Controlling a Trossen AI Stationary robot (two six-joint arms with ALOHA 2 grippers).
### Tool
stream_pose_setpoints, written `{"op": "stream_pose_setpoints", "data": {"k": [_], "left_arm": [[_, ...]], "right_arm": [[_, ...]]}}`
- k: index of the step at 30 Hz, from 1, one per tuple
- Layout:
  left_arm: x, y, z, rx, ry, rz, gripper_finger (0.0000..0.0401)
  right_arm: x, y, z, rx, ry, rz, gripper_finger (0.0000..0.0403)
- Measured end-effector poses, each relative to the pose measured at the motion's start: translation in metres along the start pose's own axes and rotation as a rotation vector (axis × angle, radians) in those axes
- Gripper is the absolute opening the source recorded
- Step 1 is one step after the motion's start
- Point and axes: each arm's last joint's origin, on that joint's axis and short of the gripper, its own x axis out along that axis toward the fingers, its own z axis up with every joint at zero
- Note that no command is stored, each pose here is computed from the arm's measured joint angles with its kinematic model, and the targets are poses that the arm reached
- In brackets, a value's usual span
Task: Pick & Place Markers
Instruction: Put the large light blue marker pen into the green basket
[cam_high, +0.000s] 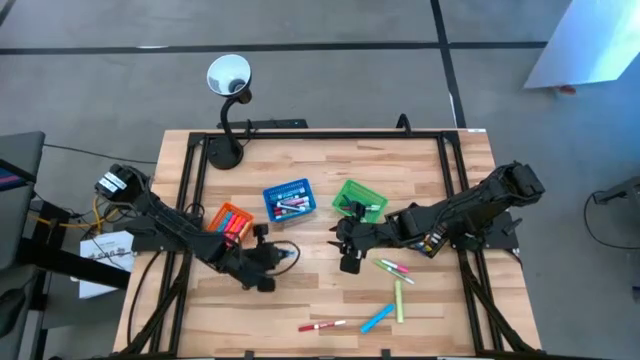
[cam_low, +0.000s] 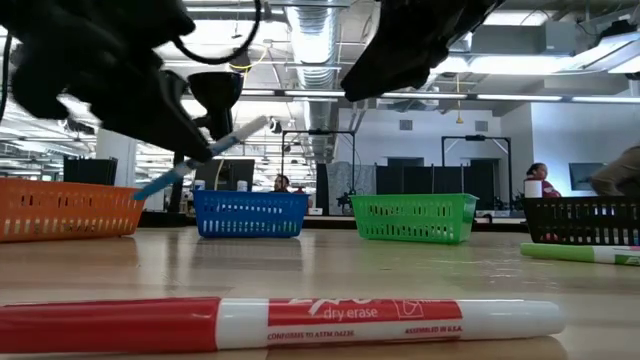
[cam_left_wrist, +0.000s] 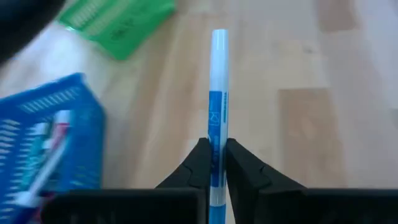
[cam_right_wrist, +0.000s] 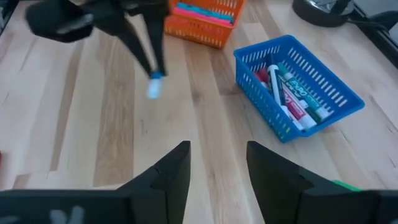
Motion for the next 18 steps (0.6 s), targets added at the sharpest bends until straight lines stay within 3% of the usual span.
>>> {"op": "stream_pose_setpoints", "data": {"k": [6,18], "left_arm": [[0.016,0.025,0.007,-0.012,0.005,0.096,0.003],[0.023,0.036,0.032,0.038,-0.179,0.071,0.0028]], "right_arm": [[0.0,-0.001,0.001,-0.004,-0.009,-0.001,0.0141],[0.005,-0.015,0.005,0.004,-0.02,-0.035,0.0133]]}}
